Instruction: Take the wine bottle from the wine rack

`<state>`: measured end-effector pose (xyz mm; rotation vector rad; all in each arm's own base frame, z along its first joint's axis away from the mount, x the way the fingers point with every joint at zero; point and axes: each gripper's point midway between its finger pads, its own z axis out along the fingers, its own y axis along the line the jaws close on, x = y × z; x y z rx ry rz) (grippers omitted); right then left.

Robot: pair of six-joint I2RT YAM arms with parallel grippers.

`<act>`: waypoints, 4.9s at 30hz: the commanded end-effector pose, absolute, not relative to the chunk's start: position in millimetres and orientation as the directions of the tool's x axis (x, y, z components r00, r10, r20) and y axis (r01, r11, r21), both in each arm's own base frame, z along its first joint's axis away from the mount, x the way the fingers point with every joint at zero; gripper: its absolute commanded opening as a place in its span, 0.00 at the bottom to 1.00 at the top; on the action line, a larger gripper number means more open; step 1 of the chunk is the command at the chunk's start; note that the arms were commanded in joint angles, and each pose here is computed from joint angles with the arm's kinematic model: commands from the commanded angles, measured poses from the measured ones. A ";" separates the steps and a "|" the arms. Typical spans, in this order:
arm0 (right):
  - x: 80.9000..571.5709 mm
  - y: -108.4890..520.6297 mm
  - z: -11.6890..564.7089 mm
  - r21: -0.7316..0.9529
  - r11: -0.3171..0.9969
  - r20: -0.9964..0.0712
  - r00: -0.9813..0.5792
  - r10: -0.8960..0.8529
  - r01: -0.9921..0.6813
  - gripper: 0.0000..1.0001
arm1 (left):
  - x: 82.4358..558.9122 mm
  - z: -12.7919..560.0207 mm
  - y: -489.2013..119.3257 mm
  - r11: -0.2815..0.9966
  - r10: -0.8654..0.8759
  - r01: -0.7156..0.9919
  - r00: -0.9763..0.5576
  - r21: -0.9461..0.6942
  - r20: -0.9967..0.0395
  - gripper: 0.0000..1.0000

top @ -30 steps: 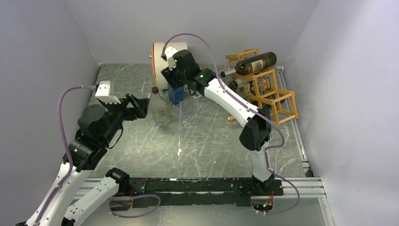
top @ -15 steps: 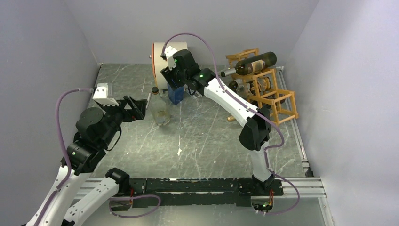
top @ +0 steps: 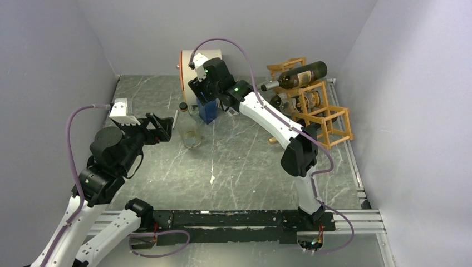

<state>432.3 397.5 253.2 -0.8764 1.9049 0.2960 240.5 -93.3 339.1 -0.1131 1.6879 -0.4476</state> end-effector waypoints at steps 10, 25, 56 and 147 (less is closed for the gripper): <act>442.3 411.8 306.4 -0.180 0.703 -0.923 -0.129 -0.362 -0.688 0.82 | 240.4 348.6 -96.4 0.910 -0.334 0.194 -0.176 -0.365 -0.926 0.96; 398.0 384.9 383.2 -0.201 0.689 -0.955 -0.016 -0.295 -0.697 1.00 | 248.4 362.6 -105.9 0.892 -0.369 0.202 -0.193 -0.405 -0.909 0.96; 311.4 223.4 314.6 -0.076 0.924 -0.931 -0.305 -0.201 -0.376 1.00 | 269.9 359.5 -95.5 0.855 -0.504 0.047 -0.166 -0.517 -0.848 0.96; 352.0 207.5 51.6 -0.049 0.892 -0.633 -0.705 0.321 0.450 0.94 | 251.0 338.4 -122.0 0.874 -0.354 0.257 -0.244 -0.412 -0.903 0.96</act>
